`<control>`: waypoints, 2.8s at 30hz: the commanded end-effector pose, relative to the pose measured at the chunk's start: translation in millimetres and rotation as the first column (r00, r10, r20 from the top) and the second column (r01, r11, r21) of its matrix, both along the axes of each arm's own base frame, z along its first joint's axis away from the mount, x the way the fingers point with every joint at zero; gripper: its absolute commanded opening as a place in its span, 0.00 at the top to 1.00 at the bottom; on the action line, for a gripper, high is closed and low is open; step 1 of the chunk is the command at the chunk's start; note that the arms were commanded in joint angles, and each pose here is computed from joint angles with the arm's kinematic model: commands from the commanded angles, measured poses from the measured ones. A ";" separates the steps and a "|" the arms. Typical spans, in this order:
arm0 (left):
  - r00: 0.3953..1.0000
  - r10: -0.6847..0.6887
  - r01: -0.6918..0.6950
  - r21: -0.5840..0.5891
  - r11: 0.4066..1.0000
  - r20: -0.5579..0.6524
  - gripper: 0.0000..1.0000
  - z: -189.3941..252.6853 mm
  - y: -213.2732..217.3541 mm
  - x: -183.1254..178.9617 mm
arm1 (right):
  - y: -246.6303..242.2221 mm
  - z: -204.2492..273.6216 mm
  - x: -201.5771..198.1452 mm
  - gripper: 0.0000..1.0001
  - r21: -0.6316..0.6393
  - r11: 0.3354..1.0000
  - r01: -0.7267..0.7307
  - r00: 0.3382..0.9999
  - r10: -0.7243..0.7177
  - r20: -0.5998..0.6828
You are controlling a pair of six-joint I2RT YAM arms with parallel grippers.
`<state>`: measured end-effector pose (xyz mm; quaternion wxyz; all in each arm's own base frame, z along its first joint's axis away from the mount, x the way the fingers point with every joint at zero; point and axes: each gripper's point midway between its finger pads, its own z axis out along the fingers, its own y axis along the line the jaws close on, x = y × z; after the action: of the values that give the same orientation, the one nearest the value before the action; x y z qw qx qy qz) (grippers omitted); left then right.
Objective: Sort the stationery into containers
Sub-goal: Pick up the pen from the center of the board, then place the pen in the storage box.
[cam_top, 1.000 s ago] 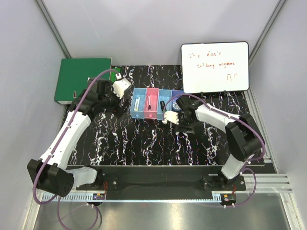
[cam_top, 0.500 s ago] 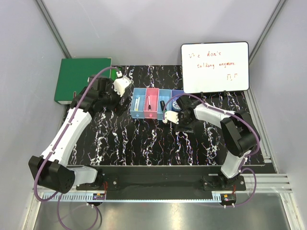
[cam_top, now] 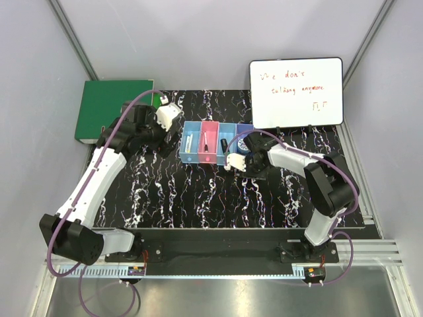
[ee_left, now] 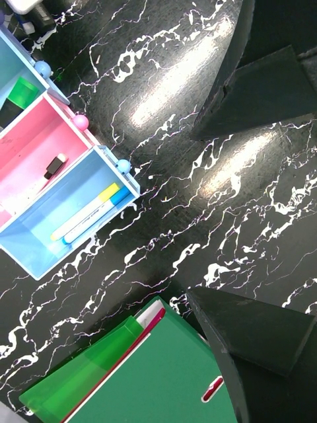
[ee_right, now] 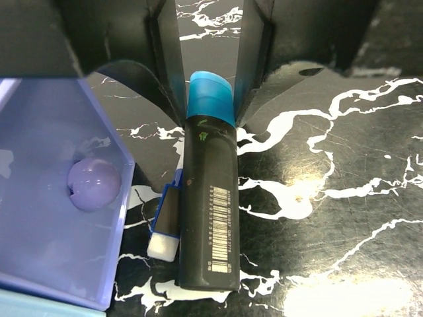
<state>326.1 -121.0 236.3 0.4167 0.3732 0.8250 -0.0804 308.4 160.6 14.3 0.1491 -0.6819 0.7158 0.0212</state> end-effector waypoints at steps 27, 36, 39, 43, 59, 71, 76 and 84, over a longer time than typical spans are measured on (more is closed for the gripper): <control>0.996 -0.011 0.017 -0.075 0.997 0.088 0.01 36.7 -7.9 -4.0 | 74.9 121.9 -9.9 1.00 0.208 0.957 0.202 0.978 -0.210 0.015; 0.998 -0.004 0.009 -0.079 0.997 0.065 0.02 27.0 -6.7 -9.8 | 140.4 156.4 56.6 1.00 0.426 0.655 0.624 0.769 -0.609 -0.191; 0.998 -0.003 0.007 -0.065 0.998 0.065 0.01 23.1 -3.9 -12.3 | 153.8 159.7 83.0 1.00 0.449 0.506 0.737 0.657 -0.694 -0.296; 0.997 -0.002 0.005 -0.034 0.999 0.073 0.01 18.8 1.1 -13.0 | 148.2 159.7 120.7 1.00 0.424 0.287 0.859 0.470 -0.770 -0.432; 0.998 -0.012 0.014 -0.022 1.000 0.066 0.01 15.9 -0.2 -7.6 | 147.5 122.3 87.0 1.00 0.247 0.196 0.949 0.309 -0.737 -0.601; 0.997 -0.014 0.016 -0.024 1.000 0.075 0.01 19.2 -0.2 -8.2 | 140.5 110.2 88.2 1.00 0.245 0.193 0.950 0.302 -0.765 -0.569; 0.997 -0.019 0.021 -0.026 0.999 0.075 0.02 19.0 -0.7 -9.2 | 138.9 101.7 93.8 1.00 0.243 0.190 0.951 0.296 -0.781 -0.549; 0.997 -0.025 0.027 -0.032 0.999 0.072 0.01 18.9 -2.2 -10.1 | 132.3 90.7 107.5 1.00 0.234 0.158 0.959 0.263 -0.804 -0.533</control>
<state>310.2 -118.7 238.2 0.4230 0.3723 0.8216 -0.0858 394.1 293.1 96.4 0.1736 -0.0545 0.9581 0.2212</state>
